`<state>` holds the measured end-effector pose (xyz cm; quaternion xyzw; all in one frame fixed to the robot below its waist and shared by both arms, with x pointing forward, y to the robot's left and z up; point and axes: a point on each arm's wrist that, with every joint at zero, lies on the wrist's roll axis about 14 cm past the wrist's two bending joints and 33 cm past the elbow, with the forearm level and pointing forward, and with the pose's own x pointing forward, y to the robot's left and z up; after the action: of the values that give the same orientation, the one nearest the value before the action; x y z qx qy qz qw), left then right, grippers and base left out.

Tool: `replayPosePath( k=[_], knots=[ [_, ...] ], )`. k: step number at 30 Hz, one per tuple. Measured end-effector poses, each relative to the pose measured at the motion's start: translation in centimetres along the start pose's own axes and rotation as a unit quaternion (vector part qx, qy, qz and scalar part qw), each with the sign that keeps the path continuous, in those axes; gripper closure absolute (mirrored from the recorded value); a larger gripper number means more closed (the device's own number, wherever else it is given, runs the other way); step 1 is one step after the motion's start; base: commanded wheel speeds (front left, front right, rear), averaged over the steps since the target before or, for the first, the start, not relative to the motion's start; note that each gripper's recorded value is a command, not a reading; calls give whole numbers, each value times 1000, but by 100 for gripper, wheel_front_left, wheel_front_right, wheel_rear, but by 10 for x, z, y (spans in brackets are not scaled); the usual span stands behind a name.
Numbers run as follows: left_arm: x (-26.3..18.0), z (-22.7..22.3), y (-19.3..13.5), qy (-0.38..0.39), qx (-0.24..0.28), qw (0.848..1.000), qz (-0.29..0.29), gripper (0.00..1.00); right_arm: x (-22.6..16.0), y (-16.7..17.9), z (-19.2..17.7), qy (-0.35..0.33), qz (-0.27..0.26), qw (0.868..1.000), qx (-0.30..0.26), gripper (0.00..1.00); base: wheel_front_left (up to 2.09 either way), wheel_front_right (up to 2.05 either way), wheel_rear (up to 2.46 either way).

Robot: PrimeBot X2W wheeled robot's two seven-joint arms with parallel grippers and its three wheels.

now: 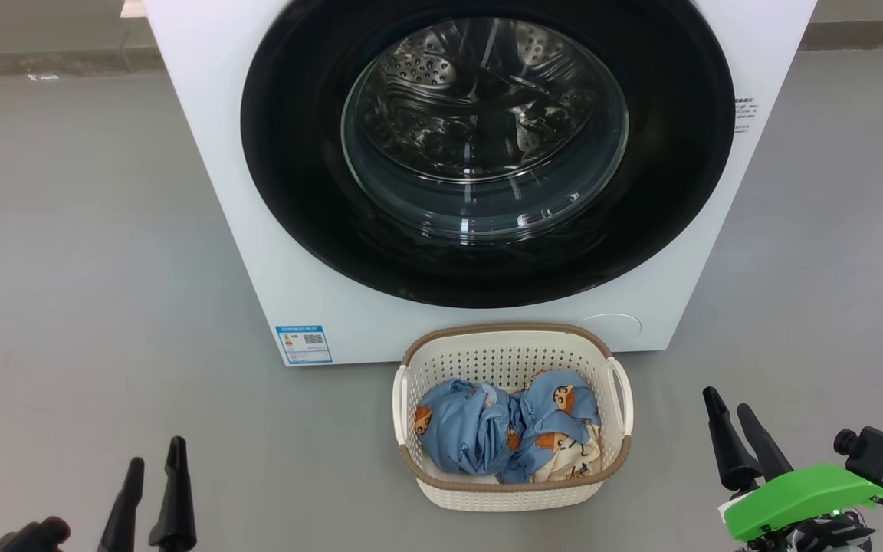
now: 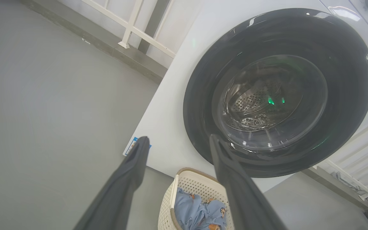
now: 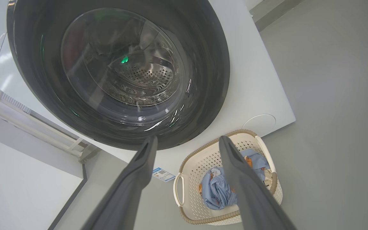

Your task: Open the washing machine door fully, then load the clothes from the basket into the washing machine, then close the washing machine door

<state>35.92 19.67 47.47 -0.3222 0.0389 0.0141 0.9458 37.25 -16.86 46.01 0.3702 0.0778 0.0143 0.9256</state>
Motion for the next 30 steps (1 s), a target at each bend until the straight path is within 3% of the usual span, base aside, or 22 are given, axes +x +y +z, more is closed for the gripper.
replayPosePath(
  k=[30],
  knots=[
    [0, 9, -10, -22, 165, 985, -37, 0, 1, 11, 4, -13, 37, 985, -168, 0, 0, 0, 0]
  ],
)
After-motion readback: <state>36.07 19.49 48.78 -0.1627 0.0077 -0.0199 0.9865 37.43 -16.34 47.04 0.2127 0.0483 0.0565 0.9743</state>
